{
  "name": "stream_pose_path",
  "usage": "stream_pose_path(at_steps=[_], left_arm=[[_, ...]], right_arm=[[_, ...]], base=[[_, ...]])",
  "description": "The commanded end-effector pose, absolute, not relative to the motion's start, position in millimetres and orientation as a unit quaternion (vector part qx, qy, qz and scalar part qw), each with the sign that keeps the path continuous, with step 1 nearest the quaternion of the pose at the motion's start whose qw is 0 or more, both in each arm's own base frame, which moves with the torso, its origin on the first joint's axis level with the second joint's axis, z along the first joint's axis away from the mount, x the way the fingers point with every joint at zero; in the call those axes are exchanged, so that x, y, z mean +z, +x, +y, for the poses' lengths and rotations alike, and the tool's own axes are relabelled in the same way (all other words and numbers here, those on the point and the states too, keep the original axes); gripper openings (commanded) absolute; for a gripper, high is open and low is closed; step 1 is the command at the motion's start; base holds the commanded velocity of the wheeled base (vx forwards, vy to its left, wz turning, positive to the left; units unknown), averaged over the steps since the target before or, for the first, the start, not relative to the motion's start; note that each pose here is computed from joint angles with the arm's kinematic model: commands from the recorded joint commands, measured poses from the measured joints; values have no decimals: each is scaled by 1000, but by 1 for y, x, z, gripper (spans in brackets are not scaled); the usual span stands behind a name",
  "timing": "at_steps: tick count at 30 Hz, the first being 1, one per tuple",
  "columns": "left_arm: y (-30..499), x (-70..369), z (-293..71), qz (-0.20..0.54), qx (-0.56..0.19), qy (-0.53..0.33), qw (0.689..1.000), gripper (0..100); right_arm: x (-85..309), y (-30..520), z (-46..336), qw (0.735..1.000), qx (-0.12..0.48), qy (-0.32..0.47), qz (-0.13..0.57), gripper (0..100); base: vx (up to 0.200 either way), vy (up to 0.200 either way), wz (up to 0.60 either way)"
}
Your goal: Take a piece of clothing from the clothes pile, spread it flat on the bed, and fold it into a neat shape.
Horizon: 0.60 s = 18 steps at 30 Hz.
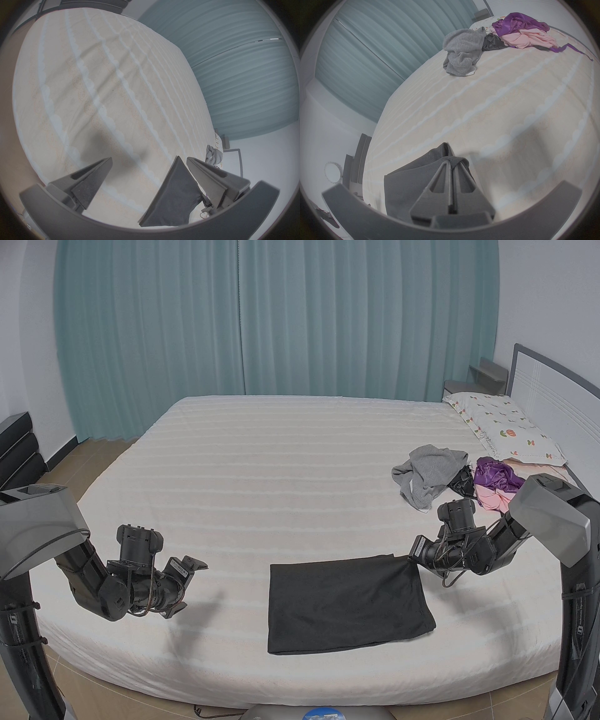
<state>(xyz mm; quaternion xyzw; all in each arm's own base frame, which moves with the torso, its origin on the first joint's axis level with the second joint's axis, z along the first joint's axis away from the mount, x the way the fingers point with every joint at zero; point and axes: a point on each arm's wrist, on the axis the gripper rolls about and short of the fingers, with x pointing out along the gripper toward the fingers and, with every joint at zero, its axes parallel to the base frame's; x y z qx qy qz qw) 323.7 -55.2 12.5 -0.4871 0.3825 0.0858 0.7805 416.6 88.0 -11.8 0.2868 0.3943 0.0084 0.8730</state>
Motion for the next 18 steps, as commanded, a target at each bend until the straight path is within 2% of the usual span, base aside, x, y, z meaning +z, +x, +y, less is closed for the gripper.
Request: stream_pose_path(at_steps=[1,13,14,18], left_arm=[[324,12,-55,383,87,-487,780,100],[324,12,-55,382,86,-487,780,100],[324,12,-55,382,86,-487,780,100],[324,12,-55,383,87,-487,780,100]], right_arm=[[-12,418,85,873,6,288,393,0],[-14,415,79,873,0,284,398,0],[-14,413,79,872,0,284,399,100],[-11,412,80,871,4,290,396,100]], base=[[0,0,0],[0,0,0],[0,0,0],[0,0,0]])
